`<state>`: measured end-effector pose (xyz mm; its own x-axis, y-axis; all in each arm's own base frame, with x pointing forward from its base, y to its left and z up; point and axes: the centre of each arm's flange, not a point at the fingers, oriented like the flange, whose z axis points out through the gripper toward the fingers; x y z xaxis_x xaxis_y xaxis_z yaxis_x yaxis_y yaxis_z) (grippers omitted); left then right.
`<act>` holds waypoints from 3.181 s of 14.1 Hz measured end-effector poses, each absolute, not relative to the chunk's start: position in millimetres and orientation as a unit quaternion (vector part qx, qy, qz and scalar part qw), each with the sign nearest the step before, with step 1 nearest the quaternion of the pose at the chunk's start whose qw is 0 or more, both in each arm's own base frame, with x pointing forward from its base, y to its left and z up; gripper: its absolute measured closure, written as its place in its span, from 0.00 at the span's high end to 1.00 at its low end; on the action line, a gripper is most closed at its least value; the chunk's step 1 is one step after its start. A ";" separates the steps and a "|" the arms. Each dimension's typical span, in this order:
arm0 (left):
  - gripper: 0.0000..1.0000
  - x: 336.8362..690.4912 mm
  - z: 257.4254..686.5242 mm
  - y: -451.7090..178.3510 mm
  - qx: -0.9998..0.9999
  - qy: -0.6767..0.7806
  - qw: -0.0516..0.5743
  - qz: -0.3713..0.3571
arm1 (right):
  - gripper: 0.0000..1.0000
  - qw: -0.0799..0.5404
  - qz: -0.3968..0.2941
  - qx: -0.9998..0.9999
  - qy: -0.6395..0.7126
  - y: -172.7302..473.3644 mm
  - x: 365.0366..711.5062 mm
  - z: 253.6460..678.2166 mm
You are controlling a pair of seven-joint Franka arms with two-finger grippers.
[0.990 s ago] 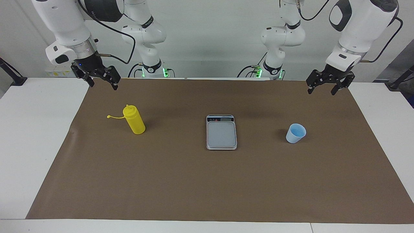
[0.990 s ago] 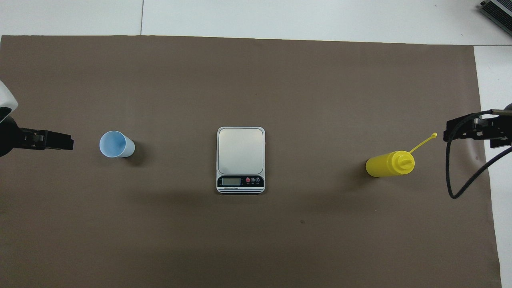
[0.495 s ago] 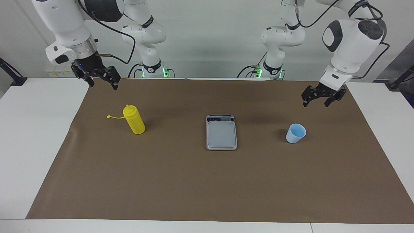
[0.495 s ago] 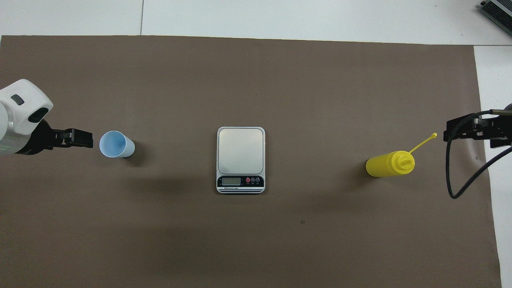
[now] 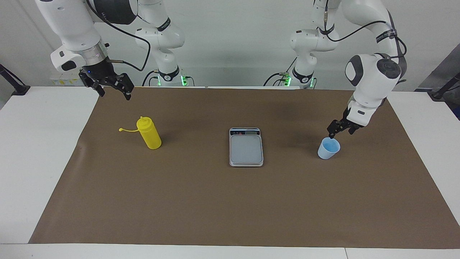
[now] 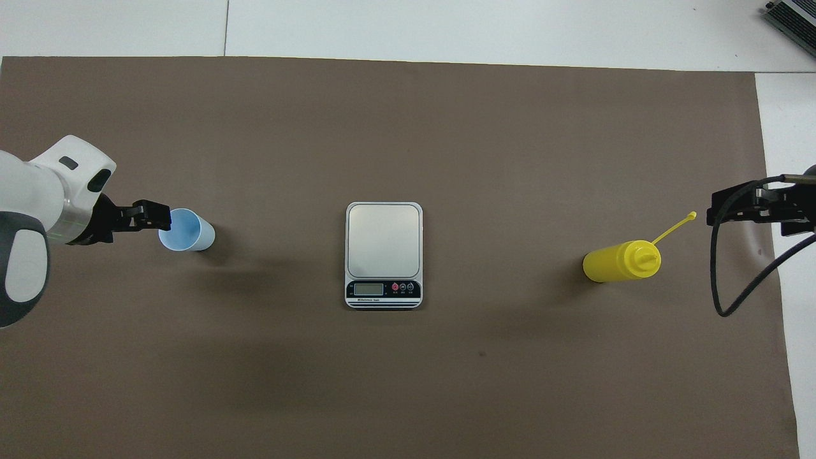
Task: Pour seasoning into cup on scale with both arms
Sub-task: 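Reach the left gripper to the light blue cup and grasp it, then lift the blue cup with the left gripper and carry it onto the scale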
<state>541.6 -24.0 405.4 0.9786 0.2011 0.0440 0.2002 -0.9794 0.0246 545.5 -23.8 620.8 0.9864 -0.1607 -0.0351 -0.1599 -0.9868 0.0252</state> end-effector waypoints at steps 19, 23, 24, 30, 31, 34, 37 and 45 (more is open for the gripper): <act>0.58 521.2 352.3 -17.0 0.988 0.146 0.013 0.043 | 1.00 0.011 -0.018 0.997 -0.080 -23.8 545.5 620.8; 0.08 523.7 357.8 -22.3 0.989 0.144 0.013 0.039 | 1.00 0.011 -0.018 0.997 -0.080 -23.8 545.5 620.8; 0.04 527.7 366.7 -25.7 0.989 0.142 0.013 0.034 | 1.00 0.011 -0.018 0.997 -0.080 -23.8 545.5 620.8; 0.04 555.1 440.8 -29.7 0.990 0.142 0.011 0.003 | 1.00 0.011 -0.018 0.997 -0.080 -23.8 545.5 620.8; 0.04 556.6 447.3 -32.1 0.989 0.145 0.018 0.000 | 1.00 0.011 -0.018 0.997 -0.080 -23.8 545.5 620.8; 0.04 560.2 473.0 -61.9 0.986 0.156 0.054 -0.010 | 1.00 0.011 -0.018 0.997 -0.080 -23.8 545.5 620.8; 0.04 557.8 489.5 -118.0 0.984 0.167 0.066 -0.005 | 1.00 0.011 -0.018 0.997 -0.080 -23.8 545.5 620.8; 0.04 530.8 478.6 -257.2 0.983 0.160 0.090 0.006 | 1.00 0.011 -0.020 0.996 -0.081 -24.3 545.1 620.6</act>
<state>530.8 -257.2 478.6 0.9484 0.3165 -0.0164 0.3143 -0.9324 0.1786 545.1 -24.3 620.6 0.9861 -0.1618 -0.0380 -0.1609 -0.9866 0.0255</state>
